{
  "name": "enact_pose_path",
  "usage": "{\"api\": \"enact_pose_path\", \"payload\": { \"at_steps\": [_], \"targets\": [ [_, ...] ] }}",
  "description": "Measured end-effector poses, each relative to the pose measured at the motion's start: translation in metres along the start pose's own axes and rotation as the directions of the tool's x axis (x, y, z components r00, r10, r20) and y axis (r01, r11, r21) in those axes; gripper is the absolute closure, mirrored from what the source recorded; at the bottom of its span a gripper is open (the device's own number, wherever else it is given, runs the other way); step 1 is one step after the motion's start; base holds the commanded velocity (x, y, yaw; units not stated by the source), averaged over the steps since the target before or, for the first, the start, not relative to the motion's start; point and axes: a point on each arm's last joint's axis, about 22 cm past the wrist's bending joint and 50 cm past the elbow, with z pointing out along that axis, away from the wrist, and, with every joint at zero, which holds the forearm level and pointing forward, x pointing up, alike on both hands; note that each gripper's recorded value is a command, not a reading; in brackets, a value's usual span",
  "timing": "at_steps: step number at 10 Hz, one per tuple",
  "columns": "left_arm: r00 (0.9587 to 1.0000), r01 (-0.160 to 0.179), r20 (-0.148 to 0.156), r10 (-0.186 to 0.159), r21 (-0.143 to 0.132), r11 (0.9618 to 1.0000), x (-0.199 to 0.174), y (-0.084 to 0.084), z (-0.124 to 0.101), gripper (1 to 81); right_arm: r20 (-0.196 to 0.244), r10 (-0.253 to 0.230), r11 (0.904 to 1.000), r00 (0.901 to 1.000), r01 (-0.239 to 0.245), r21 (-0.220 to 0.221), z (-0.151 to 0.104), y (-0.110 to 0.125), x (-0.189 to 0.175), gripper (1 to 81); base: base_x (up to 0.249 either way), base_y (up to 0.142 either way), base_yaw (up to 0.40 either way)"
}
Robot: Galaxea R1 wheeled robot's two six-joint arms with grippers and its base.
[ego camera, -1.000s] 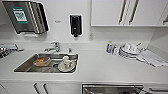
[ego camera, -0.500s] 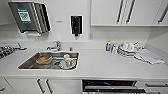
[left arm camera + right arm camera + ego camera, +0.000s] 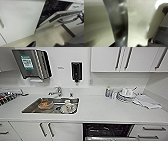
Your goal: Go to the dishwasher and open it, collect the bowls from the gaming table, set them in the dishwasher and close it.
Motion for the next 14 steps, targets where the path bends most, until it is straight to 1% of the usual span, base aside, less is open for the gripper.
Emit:
{"api": "enact_pose_path", "payload": {
  "at_steps": [2,3,6,7,8,9,10,11,12,13,14],
  "targets": [
    [1.0,0.0,0.002,0.0,0.0,1.0,-0.001,0.0,0.0,1.0,0.0,0.009,1.0,1.0,-0.009,-0.002,0.002,0.008,0.0,1.0,-0.093,0.0,0.0],
    [1.0,0.001,0.002,-0.001,-0.003,1.0,-0.001,0.001,0.001,1.0,0.002,0.01,0.9999,0.9999,-0.01,0.002,0.004,0.008,-0.001,1.0,-0.093,0.0,0.0],
    [1.0,0.001,0.002,-0.001,-0.01,1.0,-0.001,0.003,0.004,1.0,-0.002,0.02,0.9977,0.9998,-0.02,0.064,0.015,0.003,-0.003,1.0,-0.093,0.0,0.0],
    [1.0,0.001,0.001,-0.001,-0.013,0.9999,0.0,0.004,0.006,1.0,-0.002,0.026,0.997,0.9997,-0.025,0.073,0.022,0.006,-0.004,1.0,-0.093,0.0,0.0],
    [1.0,0.001,0.006,0.0,-0.012,0.9999,-0.001,0.004,0.006,1.0,-0.005,0.033,0.9972,0.9994,-0.033,0.067,0.03,0.013,-0.004,1.0,-0.093,0.0,0.0],
    [1.0,0.001,0.007,-0.001,-0.018,0.9998,-0.001,0.006,0.009,1.0,-0.005,0.04,0.9979,0.9992,-0.04,0.052,0.038,0.023,-0.005,1.0,-0.093,0.0,0.0],
    [1.0,0.001,0.009,0.0,-0.023,0.9997,-0.001,0.008,0.011,1.0,0.009,0.041,0.999,0.9991,-0.041,0.017,0.047,0.037,-0.012,1.0,-0.093,0.0,0.0],
    [0.9998,0.003,0.02,-0.002,-0.019,0.9998,-0.005,0.007,0.009,1.0,0.026,0.05,0.997,0.9984,-0.048,-0.06,0.056,0.07,-0.021,1.0,-0.093,0.0,0.0],
    [0.9997,0.002,0.024,-0.002,-0.02,0.9998,-0.006,0.007,0.01,1.0,0.027,0.066,0.9921,0.9974,-0.063,-0.108,0.064,0.097,-0.023,1.0,-0.093,0.0,0.0],
    [0.9997,0.002,0.024,-0.002,-0.03,0.9996,-0.006,0.011,0.014,1.0,0.01,0.069,0.9921,0.9976,-0.068,-0.105,0.068,0.098,-0.016,1.0,-0.092,0.0,0.0],
    [0.9994,0.002,0.034,-0.001,-0.032,0.9995,-0.008,0.011,0.016,1.0,-0.013,0.068,0.9935,0.9976,-0.069,-0.091,0.072,0.09,-0.007,1.0,-0.093,0.0,0.0]
  ]
}}
